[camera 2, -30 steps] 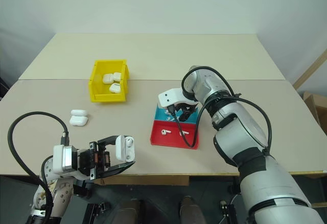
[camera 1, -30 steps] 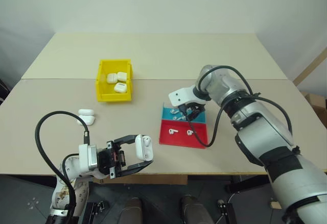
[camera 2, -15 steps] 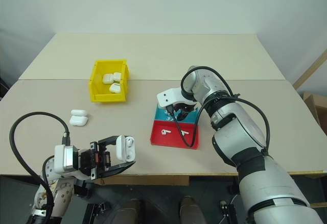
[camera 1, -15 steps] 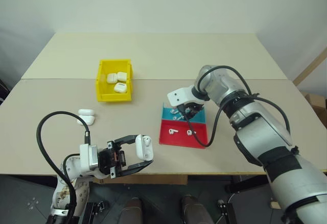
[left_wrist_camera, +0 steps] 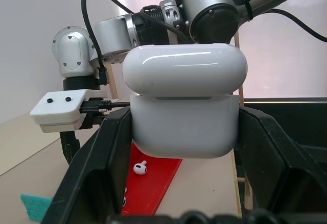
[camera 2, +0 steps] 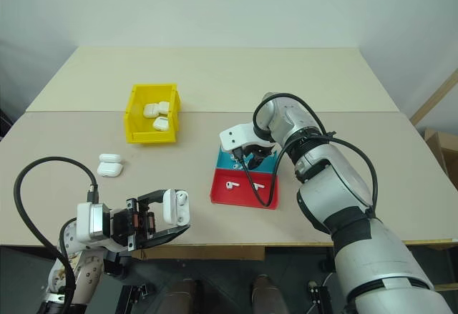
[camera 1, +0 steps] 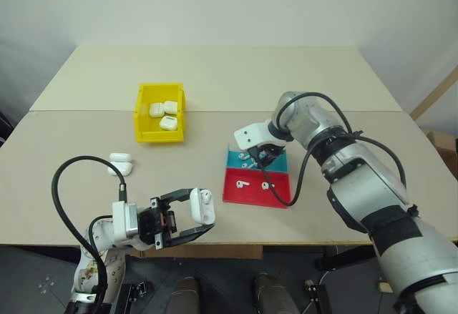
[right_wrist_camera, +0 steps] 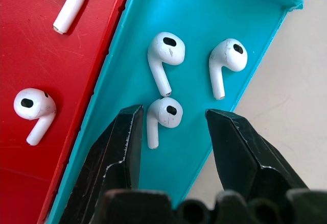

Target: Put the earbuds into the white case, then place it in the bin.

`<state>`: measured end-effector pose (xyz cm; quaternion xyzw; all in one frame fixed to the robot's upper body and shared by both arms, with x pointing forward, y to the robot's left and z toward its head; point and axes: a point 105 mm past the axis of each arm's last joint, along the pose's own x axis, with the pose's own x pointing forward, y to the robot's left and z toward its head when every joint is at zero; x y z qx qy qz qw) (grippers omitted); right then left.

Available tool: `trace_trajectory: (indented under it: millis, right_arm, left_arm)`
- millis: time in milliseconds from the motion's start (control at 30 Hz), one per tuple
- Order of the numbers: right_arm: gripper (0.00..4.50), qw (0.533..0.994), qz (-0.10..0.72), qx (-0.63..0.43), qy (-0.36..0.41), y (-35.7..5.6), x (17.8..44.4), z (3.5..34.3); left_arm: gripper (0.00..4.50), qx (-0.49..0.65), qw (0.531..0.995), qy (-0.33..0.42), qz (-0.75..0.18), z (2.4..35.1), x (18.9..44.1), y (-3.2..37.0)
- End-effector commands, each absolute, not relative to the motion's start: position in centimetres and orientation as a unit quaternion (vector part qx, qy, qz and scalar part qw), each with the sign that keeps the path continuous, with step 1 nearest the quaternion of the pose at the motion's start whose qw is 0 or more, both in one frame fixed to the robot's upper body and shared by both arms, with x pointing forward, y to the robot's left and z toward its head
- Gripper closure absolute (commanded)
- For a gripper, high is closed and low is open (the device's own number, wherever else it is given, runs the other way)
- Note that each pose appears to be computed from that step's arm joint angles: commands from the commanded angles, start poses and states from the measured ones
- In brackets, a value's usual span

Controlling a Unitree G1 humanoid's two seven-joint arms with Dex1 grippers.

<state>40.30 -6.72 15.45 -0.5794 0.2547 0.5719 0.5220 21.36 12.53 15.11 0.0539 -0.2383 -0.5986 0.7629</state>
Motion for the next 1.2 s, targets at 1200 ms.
trace_trajectory:
  millis: [1200]
  right_arm:
    - [3.34,0.503,0.565,-0.62,0.208,-6.0,40.5,17.7]
  left_arm:
    - [1.73,0.069,0.759,-0.253,-0.596,15.7,21.3,12.1]
